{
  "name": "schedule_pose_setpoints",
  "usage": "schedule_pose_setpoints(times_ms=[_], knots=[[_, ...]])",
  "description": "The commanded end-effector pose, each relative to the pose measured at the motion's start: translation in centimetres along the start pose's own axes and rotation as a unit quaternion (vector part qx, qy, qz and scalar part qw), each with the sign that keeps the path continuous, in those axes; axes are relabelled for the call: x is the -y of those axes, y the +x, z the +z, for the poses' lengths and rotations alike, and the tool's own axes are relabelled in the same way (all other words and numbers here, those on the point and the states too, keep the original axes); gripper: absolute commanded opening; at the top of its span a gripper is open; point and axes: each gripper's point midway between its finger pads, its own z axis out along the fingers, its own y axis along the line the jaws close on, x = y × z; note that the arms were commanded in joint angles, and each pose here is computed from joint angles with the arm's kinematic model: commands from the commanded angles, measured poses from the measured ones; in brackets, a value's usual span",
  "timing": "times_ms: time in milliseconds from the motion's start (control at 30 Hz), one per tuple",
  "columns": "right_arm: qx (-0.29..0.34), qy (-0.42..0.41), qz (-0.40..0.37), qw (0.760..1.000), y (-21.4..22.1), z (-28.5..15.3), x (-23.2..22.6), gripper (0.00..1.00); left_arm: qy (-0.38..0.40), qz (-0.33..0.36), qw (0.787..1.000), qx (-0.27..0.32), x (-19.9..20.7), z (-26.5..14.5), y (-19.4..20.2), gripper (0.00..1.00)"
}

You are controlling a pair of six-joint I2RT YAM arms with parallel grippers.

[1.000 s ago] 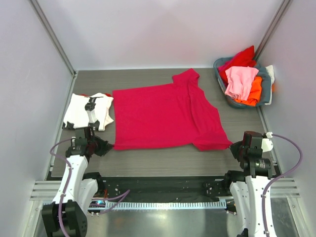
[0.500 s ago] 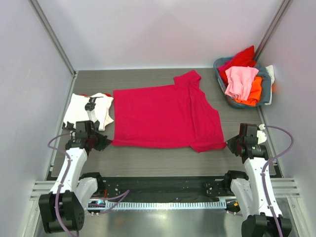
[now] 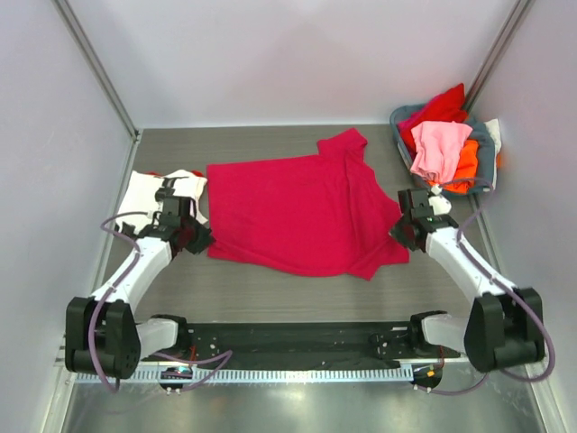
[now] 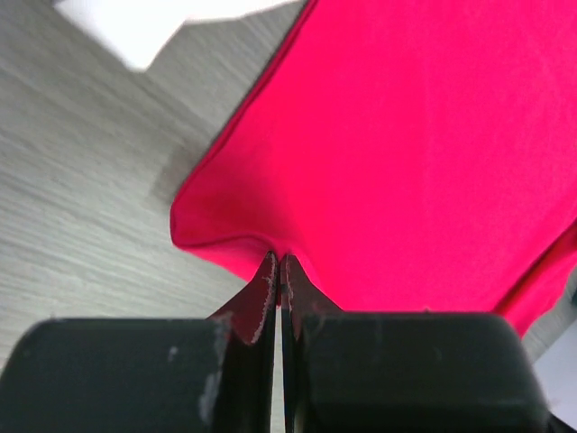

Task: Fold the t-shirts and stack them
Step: Fold the tshirt

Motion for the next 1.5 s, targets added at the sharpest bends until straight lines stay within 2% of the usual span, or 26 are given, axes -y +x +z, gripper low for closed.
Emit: schedule_pose_setpoints(times_ms=[0, 167, 400, 533, 667, 767, 967, 1100, 1333, 1467], knots=[[0.064, -0.013, -0.014, 0.998, -4.2, 1.0, -3.8, 0.01, 0.017, 0.007, 0.999, 0.049, 2.4, 0.2, -2.6, 0.00], [0.061, 0.013, -0.059, 0.996, -5.3, 4.3, -6.4, 0.01, -0.006, 0.031, 0.998, 0.051, 3.1, 1.7, -2.6, 0.00], [0.063, 0.074, -0.062, 0.993, -5.4, 8.1, -6.3, 0.01, -0.034, 0.044, 0.997, 0.048, 3.3, 3.9, -2.5, 0.00], [0.064, 0.147, -0.050, 0.986, -4.5, 10.1, -3.7, 0.01, -0.048, 0.048, 0.997, 0.042, 3.4, 5.3, -2.3, 0.00], [0.055, 0.213, -0.025, 0.975, -2.8, 9.8, -0.3, 0.01, -0.058, 0.054, 0.996, 0.038, 4.1, 6.5, -2.2, 0.00], [0.056, 0.226, 0.009, 0.973, -1.5, 9.1, 1.6, 0.01, -0.072, 0.053, 0.996, 0.029, 3.9, 7.6, -1.8, 0.00], [0.051, 0.235, 0.091, 0.966, 1.4, 7.5, 4.9, 0.01, -0.091, 0.054, 0.994, 0.024, 4.0, 9.1, -1.9, 0.00], [0.058, 0.200, 0.150, 0.966, 2.1, 6.1, 5.3, 0.01, -0.112, 0.060, 0.992, 0.014, 3.8, 9.7, -1.9, 0.00], [0.093, 0.126, 0.122, 0.980, -1.0, 4.1, 2.5, 0.01, -0.115, 0.072, 0.990, 0.035, 4.5, 9.0, -3.1, 0.00], [0.129, 0.083, 0.135, 0.979, -3.0, 1.6, 1.8, 0.01, -0.111, 0.080, 0.989, 0.052, 5.5, 7.4, -4.6, 0.00]])
